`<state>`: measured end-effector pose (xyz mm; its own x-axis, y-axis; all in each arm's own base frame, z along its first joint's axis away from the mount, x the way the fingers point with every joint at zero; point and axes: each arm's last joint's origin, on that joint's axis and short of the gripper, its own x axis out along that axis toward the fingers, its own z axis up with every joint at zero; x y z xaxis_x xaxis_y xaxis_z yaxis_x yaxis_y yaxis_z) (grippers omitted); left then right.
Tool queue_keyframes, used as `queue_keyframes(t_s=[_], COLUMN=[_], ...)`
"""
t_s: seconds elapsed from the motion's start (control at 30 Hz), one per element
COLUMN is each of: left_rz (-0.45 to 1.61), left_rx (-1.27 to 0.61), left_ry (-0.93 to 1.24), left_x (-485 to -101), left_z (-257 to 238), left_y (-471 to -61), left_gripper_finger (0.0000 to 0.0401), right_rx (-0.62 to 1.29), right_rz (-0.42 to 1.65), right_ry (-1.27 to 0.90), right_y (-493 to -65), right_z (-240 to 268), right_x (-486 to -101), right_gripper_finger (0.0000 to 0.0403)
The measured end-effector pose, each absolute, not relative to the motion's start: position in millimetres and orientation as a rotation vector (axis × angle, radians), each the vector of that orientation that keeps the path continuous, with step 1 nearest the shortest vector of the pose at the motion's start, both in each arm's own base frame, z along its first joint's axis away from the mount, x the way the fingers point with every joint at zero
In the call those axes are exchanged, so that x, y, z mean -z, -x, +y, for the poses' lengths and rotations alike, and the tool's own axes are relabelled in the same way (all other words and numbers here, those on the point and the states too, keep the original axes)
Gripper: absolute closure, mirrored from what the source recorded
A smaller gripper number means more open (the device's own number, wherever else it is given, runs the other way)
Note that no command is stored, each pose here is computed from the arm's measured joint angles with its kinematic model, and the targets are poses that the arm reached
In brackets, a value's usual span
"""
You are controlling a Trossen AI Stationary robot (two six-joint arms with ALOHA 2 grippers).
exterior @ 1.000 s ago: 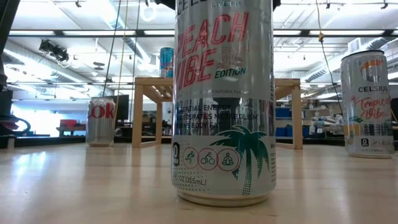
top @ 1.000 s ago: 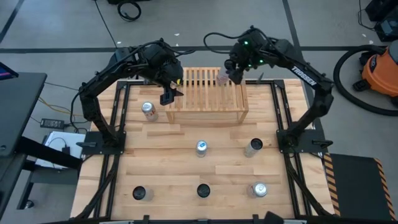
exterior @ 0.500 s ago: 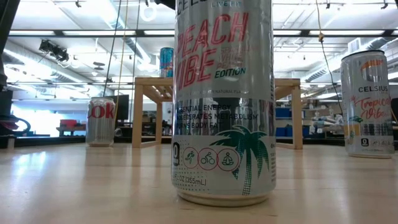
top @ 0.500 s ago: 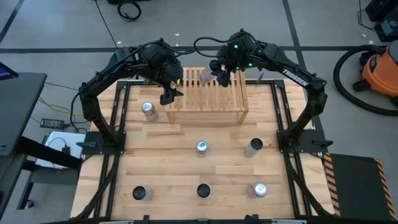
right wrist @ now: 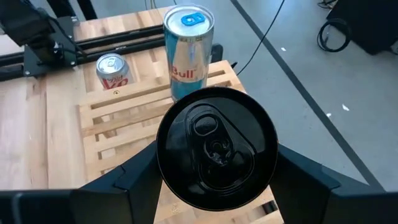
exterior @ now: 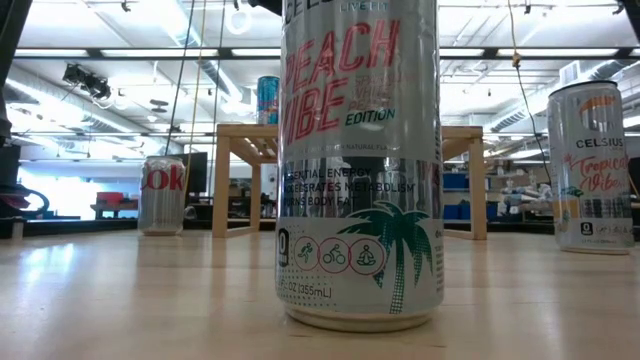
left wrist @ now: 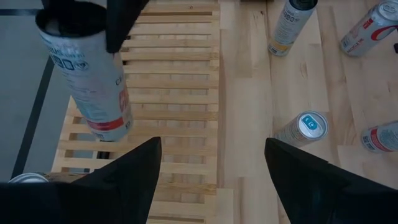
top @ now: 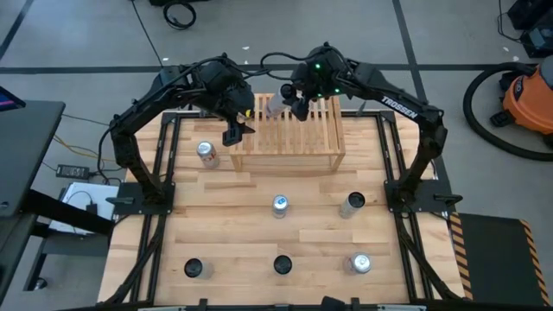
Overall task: Place canned beverage on shelf
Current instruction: Put the top white and pink soda can on the shelf
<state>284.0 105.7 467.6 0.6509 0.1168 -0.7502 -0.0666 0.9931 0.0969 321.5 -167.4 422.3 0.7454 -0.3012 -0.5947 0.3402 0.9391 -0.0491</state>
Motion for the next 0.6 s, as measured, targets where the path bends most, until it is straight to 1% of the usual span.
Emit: queue_keyframes(t_s=[0.27, 0.6], left_rz=[0.857, 0.859], left_rx=[-0.104, -0.104], left_ry=[-0.061, -0.061], left_x=[-467.6, -467.4], left_z=[105.7, 105.6], left_y=[-283.9, -283.8], left_gripper_finger=[0.0113, 0.0113], right_rx=[0.32, 0.334], right_rz=[0.671, 0.649], right_ry=[-0.076, -0.065], right_y=[-333.3, -333.6], right_z=[-168.9, -175.9], right_x=[-409.8, -410.2], right_gripper_finger=[0.0148, 0.0148])
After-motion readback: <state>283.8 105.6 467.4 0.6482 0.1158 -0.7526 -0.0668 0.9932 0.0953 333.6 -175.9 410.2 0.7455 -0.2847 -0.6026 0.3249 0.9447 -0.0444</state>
